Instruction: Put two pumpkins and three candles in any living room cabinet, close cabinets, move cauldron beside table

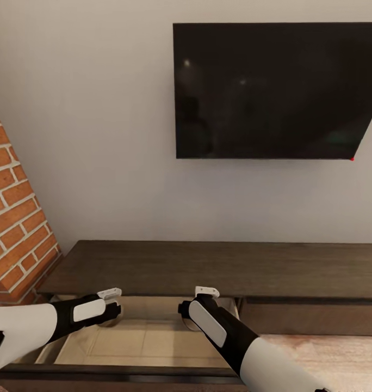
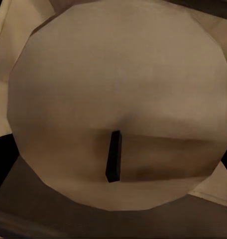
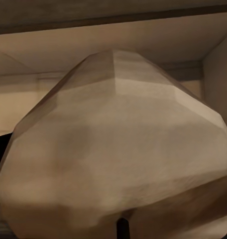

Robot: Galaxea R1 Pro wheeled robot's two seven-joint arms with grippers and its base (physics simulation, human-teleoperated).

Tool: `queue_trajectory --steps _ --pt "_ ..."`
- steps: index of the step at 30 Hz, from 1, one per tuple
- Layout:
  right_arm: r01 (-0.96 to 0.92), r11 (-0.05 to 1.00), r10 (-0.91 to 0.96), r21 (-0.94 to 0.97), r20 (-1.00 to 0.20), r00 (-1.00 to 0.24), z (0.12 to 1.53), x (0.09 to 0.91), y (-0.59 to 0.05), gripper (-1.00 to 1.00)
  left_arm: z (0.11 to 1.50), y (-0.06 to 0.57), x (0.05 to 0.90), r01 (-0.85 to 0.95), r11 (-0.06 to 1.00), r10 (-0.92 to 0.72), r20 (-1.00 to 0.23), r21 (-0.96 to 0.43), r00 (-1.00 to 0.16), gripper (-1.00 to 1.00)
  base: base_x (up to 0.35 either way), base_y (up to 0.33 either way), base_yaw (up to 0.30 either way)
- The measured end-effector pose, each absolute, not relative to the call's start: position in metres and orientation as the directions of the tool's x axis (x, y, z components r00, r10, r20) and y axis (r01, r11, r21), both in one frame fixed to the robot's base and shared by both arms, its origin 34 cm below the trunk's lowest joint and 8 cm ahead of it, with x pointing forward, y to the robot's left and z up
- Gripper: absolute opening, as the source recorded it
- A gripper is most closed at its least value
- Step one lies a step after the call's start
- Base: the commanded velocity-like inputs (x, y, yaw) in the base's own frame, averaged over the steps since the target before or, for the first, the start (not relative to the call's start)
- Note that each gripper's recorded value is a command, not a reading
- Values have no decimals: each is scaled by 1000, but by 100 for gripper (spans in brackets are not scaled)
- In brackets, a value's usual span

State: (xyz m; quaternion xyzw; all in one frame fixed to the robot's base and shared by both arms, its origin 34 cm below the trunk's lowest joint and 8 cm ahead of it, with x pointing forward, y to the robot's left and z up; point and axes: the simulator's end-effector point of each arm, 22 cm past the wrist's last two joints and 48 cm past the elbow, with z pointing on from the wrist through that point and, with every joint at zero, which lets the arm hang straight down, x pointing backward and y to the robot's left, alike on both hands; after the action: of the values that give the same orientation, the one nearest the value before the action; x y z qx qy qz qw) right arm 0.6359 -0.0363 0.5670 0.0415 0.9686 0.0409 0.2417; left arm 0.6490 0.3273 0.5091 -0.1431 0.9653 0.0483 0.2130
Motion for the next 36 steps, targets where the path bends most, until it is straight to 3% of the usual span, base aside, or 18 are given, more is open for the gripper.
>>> queue_trajectory --steps 18,27,36 --pt "73 995 96 71 -425 -900 543 628 -46 -100 475 325 621 -355 934 -351 -212 -20 -912 -100 0 0 0" --pt "73 995 96 70 -413 -906 536 626 -45 -100 468 315 622 -350 936 -347 -210 -21 -914 -100 0 0 0" --pt "75 995 96 69 -401 -911 529 624 -46 -100 467 325 644 -395 918 -381 -330 -27 -864 -100 0 0 0"
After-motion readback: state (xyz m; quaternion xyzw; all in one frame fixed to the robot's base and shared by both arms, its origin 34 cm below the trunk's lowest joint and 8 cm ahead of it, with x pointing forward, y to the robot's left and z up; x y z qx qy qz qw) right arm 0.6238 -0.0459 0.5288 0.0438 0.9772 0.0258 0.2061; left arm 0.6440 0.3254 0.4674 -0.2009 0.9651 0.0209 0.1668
